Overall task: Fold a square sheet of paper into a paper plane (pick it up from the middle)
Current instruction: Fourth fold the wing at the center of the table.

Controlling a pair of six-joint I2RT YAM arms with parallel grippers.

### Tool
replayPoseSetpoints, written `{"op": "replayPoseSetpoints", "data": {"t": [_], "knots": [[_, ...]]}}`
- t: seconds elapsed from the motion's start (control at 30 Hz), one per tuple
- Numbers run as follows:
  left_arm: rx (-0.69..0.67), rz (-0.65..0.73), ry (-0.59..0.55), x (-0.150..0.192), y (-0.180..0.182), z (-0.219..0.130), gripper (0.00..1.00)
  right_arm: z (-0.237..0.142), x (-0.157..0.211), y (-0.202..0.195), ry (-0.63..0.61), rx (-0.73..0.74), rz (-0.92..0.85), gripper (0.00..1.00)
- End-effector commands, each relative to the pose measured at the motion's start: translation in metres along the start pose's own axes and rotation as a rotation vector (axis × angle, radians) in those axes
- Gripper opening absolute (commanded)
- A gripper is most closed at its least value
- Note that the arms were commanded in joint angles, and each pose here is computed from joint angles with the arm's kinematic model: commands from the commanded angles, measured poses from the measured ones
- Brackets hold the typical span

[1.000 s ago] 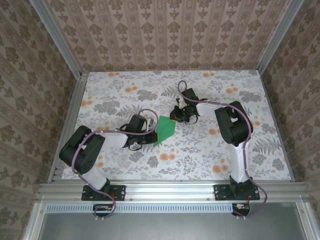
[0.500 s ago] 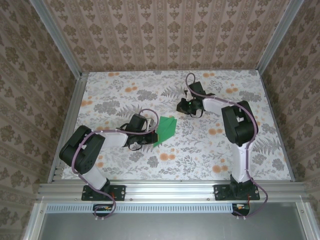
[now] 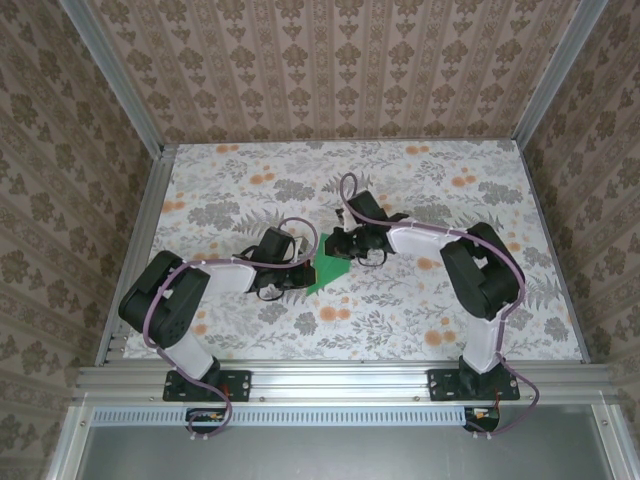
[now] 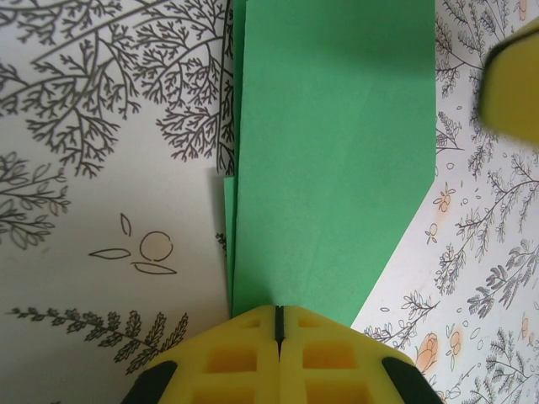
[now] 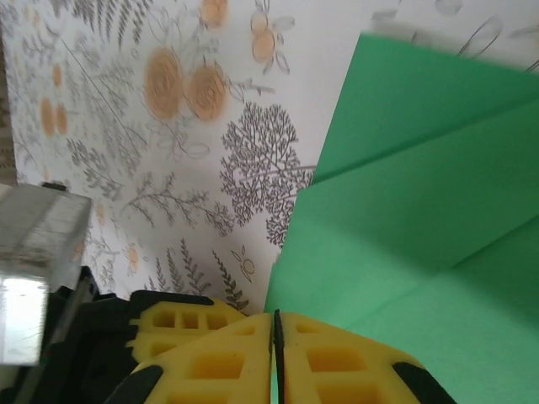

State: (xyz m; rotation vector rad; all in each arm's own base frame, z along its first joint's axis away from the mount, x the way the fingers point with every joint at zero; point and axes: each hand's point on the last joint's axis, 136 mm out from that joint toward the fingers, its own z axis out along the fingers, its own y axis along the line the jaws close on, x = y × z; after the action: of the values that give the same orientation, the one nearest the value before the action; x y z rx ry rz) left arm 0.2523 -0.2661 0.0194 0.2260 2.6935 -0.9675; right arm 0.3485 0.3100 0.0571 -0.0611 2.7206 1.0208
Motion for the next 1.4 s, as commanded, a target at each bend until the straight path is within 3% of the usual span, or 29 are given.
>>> {"op": "replayPoseSetpoints", "data": {"t": [0.0,0.4,0.83,1.37], "knots": [[-0.109,-0.067,0.132,0.038,0.032,0.004,0.0,0.017,0.014,-0.005,0.052,-0.002,0.037,0.1],[-0.109,-0.066,0.131,0.038,0.031,0.003,0.0,0.037,0.041,-0.008,0.144,-0.021,0.073,0.01],[-0.108,-0.065,0.131,0.039,0.031,0.003,0.0,0.042,0.054,-0.028,0.19,0.061,0.098,0.0],[-0.158,-0.095,0.254,0.07,0.044,-0.003,0.0,0.034,0.015,-0.059,0.122,0.158,0.089,0.01]]}}
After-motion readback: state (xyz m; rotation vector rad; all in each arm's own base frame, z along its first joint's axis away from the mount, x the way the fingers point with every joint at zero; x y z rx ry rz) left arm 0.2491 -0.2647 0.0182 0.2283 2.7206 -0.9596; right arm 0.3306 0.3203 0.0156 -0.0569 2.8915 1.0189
